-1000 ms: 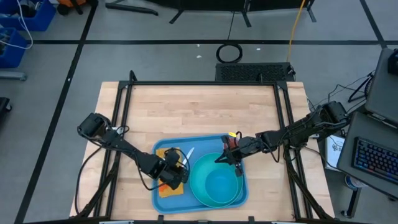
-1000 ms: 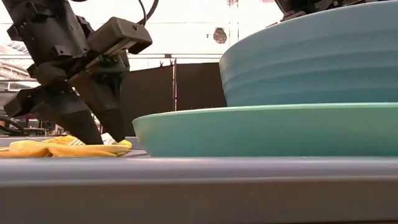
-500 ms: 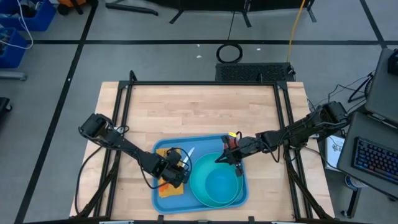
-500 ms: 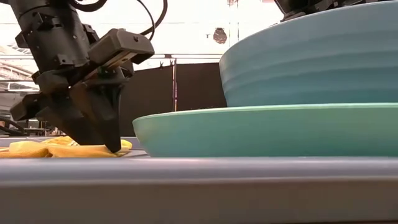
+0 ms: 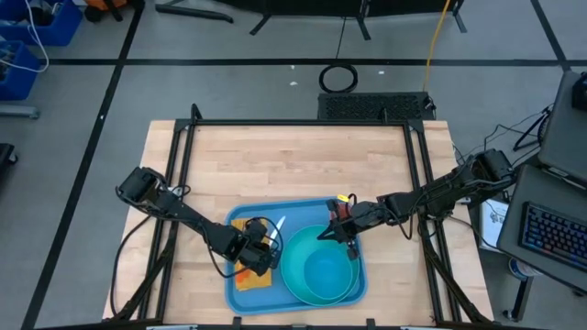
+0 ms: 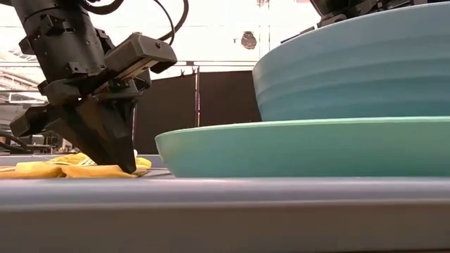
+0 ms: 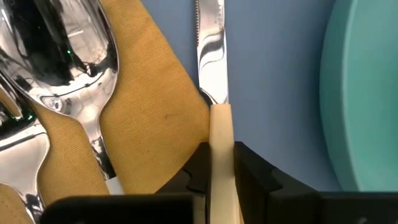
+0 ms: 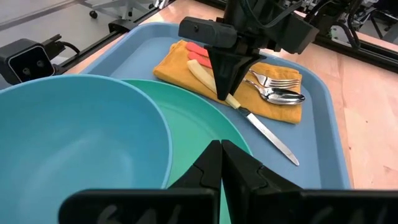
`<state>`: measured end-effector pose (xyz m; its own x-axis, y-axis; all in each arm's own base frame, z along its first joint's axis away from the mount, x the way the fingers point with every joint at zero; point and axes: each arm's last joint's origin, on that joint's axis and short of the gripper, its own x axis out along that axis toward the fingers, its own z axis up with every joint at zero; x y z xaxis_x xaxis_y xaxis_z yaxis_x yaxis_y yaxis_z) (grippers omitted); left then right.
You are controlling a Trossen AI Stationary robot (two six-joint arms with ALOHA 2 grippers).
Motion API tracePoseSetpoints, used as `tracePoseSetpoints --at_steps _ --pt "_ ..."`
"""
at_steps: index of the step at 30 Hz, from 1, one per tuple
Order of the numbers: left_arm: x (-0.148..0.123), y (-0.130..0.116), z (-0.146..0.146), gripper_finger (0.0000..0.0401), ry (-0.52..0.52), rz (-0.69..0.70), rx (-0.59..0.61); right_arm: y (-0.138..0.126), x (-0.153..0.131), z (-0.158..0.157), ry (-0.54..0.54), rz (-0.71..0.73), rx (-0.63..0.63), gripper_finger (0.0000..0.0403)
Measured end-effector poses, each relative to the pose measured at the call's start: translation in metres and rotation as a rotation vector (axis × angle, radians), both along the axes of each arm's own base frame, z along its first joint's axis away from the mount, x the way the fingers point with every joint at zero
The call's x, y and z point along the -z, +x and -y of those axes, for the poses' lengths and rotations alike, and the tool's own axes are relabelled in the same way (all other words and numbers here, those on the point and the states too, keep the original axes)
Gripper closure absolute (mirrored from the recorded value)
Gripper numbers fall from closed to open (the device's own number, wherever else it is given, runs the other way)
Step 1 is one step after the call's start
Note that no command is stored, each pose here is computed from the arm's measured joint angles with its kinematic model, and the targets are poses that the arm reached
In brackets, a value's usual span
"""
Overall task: Set up tray
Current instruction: Adjust the white table knife on the top of the yellow table napkin
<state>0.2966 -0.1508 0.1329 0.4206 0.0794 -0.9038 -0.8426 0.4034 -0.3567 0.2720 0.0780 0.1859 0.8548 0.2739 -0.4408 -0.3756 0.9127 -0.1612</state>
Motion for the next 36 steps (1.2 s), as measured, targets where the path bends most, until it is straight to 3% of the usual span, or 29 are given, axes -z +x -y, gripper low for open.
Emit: tracePoseSetpoints --at_steps 16,21,36 --pt "-0.006 -0.006 0.007 0.0357 0.06 0.09 -0.095 0.001 -0.001 0.0 -0.023 0.025 -0.008 0.0403" --pt "-0.013 -0.008 0.011 0.0357 0.056 0.162 -0.184 0.002 -0.003 0.003 -0.008 0.04 0.008 0.0403" --pt "-0.01 -0.03 0.047 0.0357 -0.108 0.261 -0.435 0.003 -0.003 0.006 0.039 0.02 0.075 0.0403"
